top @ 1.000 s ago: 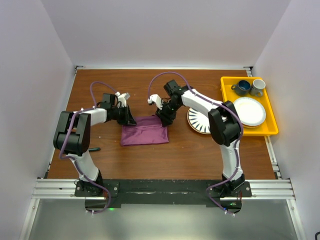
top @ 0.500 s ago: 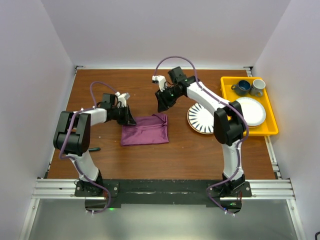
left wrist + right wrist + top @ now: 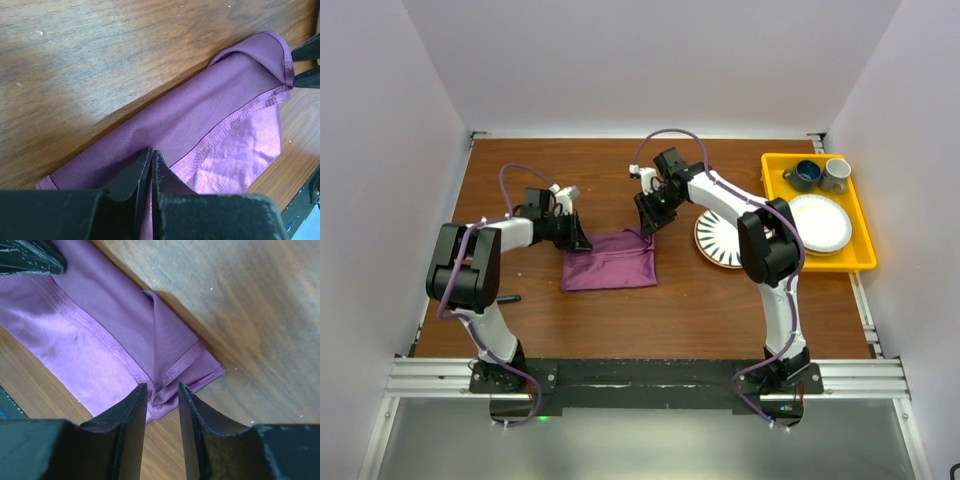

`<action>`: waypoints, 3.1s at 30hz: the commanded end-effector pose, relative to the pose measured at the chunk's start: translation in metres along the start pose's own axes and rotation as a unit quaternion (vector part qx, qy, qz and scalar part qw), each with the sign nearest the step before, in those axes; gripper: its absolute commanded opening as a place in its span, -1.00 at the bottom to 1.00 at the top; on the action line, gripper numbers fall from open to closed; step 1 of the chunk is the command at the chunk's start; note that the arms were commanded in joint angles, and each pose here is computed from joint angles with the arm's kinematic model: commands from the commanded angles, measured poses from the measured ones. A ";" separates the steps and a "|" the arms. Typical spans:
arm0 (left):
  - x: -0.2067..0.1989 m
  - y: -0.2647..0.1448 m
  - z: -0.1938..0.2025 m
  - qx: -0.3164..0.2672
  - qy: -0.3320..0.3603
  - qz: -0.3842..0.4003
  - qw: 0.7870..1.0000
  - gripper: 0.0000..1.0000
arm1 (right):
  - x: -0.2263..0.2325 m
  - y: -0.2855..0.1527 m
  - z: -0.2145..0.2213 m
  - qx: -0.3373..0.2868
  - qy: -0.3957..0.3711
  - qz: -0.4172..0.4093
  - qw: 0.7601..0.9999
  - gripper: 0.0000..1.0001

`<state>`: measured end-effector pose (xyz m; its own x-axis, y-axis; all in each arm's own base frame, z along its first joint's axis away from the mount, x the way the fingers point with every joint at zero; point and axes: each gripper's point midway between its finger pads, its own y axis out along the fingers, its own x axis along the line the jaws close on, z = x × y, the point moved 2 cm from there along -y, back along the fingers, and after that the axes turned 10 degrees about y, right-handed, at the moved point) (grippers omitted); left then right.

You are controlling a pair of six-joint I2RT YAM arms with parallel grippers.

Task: Fold the napkin into a case and place the utensils inside
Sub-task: Smooth out the 2/3-rectangle-folded napkin at the center of the board.

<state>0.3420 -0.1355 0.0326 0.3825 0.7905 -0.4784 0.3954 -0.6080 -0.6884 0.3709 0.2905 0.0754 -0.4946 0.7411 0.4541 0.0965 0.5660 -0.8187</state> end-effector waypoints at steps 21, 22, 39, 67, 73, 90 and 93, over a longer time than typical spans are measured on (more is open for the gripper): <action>0.017 -0.003 0.029 0.039 -0.015 -0.051 0.998 -0.84 | 0.003 0.005 0.037 0.057 0.096 -0.018 0.994 -1.00; 0.017 -0.003 0.029 0.039 -0.016 -0.052 0.998 -0.84 | 0.000 0.008 0.039 0.057 0.095 -0.015 0.994 -1.00; -0.057 -0.054 -0.035 -0.105 0.139 0.097 0.980 -0.10 | -0.046 0.042 0.034 0.053 0.061 0.068 0.994 -1.00; -0.011 0.047 0.030 -0.003 -0.101 0.063 0.993 -0.74 | -0.006 -0.005 -0.004 0.035 0.020 -0.007 0.999 -0.69; -0.004 0.047 0.035 0.010 -0.095 0.057 0.994 -0.82 | 0.008 -0.054 -0.037 -0.012 0.012 -0.042 0.999 -0.43; 0.000 0.047 0.044 0.017 -0.082 0.047 0.995 -0.83 | 0.044 0.019 -0.033 -0.012 0.154 -0.179 0.972 -0.17; 0.000 0.047 0.044 0.016 -0.082 0.047 0.995 -0.83 | 0.031 0.037 -0.012 -0.002 0.152 -0.168 0.974 -0.20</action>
<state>0.3473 -0.1837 0.0254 0.3903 0.6137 -0.6863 0.3735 -0.7869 -0.4912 0.3764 0.3483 0.1011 -0.2748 0.5724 0.7726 -0.0026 0.8030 -0.5959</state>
